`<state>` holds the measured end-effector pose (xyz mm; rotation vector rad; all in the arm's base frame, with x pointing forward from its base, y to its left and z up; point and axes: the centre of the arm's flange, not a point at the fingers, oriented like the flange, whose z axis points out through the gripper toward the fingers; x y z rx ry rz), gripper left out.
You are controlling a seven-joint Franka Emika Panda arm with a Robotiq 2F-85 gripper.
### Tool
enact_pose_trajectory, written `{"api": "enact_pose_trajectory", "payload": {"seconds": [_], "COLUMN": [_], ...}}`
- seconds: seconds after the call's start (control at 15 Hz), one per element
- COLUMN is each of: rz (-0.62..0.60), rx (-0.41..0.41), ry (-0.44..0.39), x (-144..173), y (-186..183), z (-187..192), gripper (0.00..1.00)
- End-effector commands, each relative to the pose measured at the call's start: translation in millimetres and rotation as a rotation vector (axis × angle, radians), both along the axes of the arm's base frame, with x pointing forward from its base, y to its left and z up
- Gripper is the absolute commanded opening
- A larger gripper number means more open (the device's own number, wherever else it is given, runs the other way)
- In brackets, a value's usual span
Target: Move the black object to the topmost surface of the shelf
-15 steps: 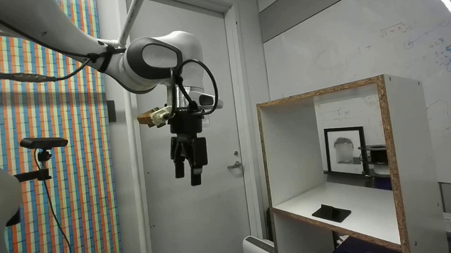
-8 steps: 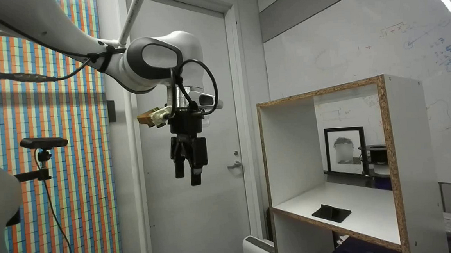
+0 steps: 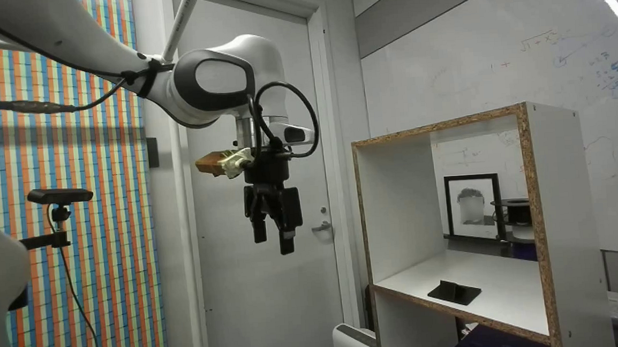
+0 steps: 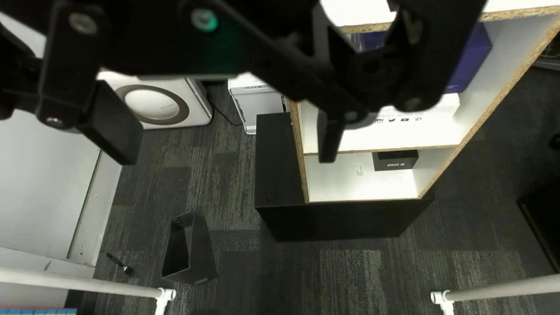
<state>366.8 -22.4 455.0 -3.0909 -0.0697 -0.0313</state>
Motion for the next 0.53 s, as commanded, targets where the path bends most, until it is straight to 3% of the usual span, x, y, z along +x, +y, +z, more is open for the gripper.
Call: {"api": "enact_pose_trajectory", "payload": {"seconds": [0.0, 0.47], "rz": [0.04, -0.04], "rx": [0.029, -0.031], "ry": [-0.098, -0.217], "x": [1.9, 59.6], "y": [-40.3, -114.0], "z": [-5.9, -35.3], "gripper": [1.0, 1.0]}}
